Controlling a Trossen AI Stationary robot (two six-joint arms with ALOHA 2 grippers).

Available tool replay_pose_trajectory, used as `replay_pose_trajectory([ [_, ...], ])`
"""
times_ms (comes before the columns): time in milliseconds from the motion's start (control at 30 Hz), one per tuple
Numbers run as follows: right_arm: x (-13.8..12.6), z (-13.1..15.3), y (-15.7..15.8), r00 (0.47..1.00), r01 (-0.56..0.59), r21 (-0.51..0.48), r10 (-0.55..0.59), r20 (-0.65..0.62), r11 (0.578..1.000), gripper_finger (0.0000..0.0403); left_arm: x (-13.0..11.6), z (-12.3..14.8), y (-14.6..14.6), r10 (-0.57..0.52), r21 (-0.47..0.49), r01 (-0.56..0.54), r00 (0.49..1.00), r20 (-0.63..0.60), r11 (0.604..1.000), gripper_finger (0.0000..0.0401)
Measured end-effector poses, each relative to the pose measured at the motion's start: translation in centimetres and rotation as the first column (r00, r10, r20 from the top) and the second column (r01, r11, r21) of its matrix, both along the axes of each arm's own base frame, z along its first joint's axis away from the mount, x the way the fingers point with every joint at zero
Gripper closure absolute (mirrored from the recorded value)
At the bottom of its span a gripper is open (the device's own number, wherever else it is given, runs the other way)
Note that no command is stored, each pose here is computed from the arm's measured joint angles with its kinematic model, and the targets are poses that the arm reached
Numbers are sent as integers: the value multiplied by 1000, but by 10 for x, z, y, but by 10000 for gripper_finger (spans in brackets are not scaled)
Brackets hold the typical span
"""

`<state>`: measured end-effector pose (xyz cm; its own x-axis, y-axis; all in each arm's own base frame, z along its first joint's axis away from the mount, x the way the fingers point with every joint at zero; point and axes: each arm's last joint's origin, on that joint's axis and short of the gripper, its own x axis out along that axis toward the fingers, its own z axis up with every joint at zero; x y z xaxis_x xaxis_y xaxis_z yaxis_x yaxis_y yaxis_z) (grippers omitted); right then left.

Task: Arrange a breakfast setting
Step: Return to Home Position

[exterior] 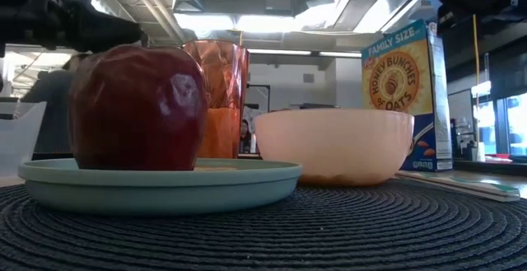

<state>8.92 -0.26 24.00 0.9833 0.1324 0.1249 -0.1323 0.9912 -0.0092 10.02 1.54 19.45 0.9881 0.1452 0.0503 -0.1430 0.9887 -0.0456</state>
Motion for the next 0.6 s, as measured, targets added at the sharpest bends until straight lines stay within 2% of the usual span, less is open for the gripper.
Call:
replay_pose_trajectory([
  [267,1,-15,-1,999,35,5,-35,-5,999,402,-5,-12,-1,-2,-3,2,1000,-20,1000,324],
  [433,-1,-21,-1,998,35,0,-35,53,999,402,-4,-27,-1,1,-17,-1,1000,-30,1000,323],
  [600,-3,-27,-1,996,43,-1,-43,73,999,402,-4,-28,0,6,-27,-7,999,-33,1000,323],
])
